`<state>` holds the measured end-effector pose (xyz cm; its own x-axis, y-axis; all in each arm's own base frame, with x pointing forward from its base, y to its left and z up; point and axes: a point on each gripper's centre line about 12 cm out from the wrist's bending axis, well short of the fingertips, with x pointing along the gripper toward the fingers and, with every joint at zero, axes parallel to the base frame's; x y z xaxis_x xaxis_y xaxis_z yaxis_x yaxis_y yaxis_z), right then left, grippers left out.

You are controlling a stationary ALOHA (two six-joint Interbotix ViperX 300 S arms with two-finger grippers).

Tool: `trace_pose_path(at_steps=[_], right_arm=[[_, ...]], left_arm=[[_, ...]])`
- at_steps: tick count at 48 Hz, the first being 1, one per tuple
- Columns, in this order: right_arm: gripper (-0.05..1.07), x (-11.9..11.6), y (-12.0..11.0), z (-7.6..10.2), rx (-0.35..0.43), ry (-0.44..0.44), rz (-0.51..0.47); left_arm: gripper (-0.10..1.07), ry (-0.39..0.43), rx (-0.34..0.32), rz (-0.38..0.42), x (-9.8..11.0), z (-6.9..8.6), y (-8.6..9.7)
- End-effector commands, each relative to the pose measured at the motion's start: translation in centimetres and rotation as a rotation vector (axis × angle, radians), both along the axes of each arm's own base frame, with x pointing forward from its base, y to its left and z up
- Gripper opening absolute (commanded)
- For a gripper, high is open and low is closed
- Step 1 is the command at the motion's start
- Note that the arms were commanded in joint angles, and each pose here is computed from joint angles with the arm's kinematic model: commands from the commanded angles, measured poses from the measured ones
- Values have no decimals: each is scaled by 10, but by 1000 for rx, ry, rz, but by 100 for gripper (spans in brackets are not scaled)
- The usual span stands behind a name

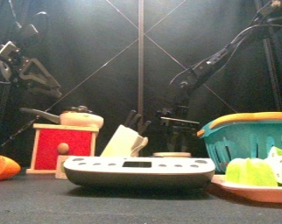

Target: Grab pot

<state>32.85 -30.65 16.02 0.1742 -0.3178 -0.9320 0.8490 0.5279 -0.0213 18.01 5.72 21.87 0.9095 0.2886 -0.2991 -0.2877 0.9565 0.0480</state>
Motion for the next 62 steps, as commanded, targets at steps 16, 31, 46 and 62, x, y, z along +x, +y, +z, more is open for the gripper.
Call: trace_pose_path(at_steps=[16,31,46,62], right_arm=[[80,7,-10,3,-30,-6,5],[52,7,-11,-2,-20,1,-1],[35,3,-11,20,-34,-15,-15],[34,-1,-7,46,-49,-35,-22]], left_arm=[[85,-13,9,1,2,5,1],[85,-13,9,1,2,5,1],[85,-12,8,2,2,5,1],[85,-12,8,2,2,5,1]])
